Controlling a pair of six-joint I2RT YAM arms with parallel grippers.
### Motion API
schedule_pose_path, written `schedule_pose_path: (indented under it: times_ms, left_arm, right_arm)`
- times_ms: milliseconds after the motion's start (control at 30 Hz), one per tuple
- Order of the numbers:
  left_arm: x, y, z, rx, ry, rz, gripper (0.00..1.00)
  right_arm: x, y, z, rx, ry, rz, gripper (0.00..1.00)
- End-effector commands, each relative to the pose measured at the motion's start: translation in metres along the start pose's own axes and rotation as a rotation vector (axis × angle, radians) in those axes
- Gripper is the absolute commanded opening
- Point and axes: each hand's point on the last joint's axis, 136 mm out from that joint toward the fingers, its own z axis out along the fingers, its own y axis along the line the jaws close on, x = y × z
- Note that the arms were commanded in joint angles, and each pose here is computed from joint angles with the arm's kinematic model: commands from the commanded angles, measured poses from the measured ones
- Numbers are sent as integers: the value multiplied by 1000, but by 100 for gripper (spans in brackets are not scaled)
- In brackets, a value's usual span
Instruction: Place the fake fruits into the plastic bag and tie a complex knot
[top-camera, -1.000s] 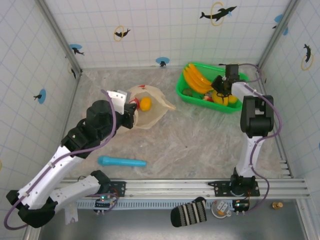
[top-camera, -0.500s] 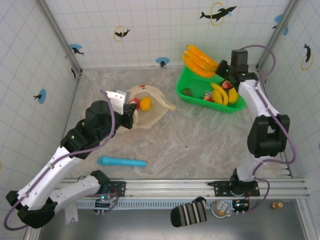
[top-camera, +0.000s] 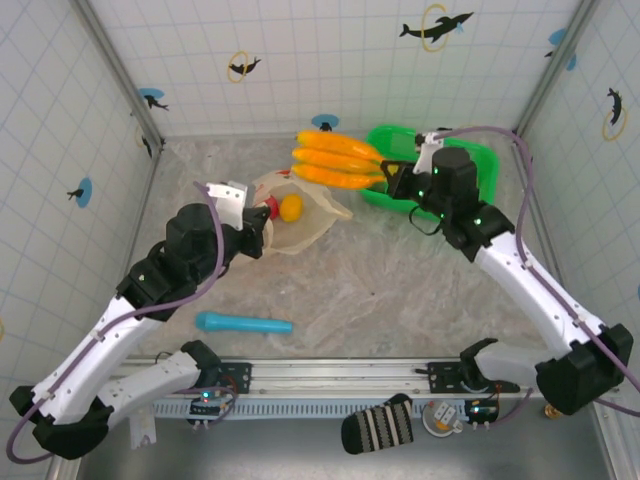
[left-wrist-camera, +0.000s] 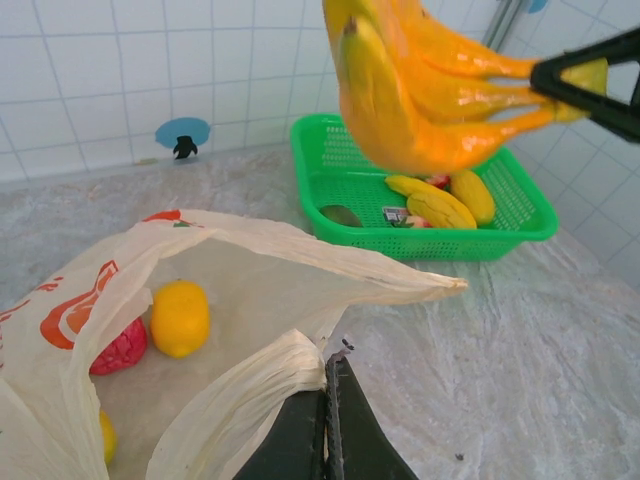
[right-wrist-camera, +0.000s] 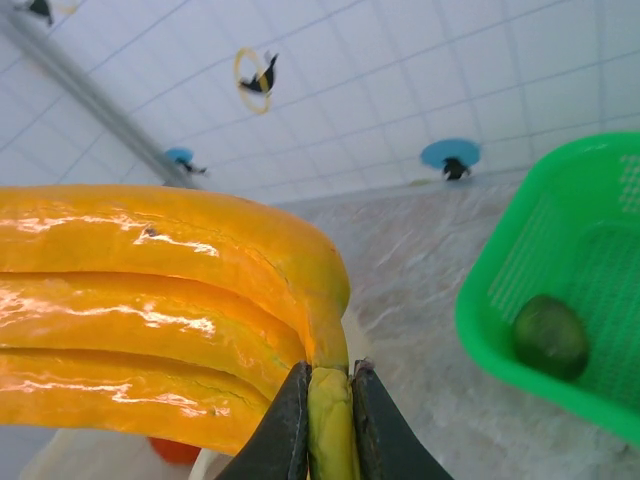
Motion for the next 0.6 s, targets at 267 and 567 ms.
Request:
schedule_pose_path:
  times_ms: [267, 567]
  left_arm:
    - [0, 11, -4, -49, -18, -27, 0]
    - [0, 10, -5, -44, -26, -28, 0]
  right_arm:
    - [25, 44, -57, -112, -108, -90, 0]
    - [100, 37, -45, -81, -35, -146, 0]
